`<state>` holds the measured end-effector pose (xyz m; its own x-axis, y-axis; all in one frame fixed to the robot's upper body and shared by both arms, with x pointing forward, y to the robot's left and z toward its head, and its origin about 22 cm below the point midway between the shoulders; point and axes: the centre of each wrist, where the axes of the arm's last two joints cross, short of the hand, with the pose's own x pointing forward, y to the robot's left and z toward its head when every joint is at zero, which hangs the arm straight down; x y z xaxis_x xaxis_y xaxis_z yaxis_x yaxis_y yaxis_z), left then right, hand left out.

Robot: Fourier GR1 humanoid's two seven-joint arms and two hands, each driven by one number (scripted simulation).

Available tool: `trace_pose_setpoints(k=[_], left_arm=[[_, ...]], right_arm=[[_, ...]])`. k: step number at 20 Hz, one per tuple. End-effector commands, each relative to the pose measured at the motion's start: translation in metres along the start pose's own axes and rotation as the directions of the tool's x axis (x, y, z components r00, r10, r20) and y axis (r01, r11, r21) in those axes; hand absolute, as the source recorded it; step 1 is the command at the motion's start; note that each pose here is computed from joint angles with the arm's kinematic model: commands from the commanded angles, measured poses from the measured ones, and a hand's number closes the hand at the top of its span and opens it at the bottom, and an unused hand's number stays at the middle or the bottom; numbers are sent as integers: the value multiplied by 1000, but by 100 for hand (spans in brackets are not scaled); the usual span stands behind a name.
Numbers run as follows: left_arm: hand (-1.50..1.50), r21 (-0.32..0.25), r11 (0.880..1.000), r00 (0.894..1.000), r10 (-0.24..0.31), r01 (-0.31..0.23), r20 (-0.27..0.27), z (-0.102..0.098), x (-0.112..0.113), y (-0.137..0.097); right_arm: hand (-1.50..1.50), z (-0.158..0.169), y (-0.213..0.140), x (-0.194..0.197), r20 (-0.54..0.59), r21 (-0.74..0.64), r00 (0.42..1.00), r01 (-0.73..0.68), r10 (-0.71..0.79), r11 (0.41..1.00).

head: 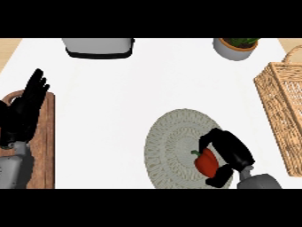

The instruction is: Pick the bell pepper from the placemat and place it in the basket

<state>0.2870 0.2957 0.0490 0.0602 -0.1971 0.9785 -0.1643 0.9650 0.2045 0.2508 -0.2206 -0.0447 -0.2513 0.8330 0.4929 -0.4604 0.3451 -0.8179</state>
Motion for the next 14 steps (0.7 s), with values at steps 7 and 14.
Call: trace_pose_setpoints(k=[7, 14], left_arm=[[0, 35, 999, 1000, 7, -6, -23, 11, -16, 6], [0, 41, 999, 1000, -6, 7, -20, 6, -8, 4]], right_arm=[[150, 115, 97, -38, 135, 206, 973, 157, -187, 966], [150, 205, 102, -57, 337, 66, 860, 384, -383, 921]])
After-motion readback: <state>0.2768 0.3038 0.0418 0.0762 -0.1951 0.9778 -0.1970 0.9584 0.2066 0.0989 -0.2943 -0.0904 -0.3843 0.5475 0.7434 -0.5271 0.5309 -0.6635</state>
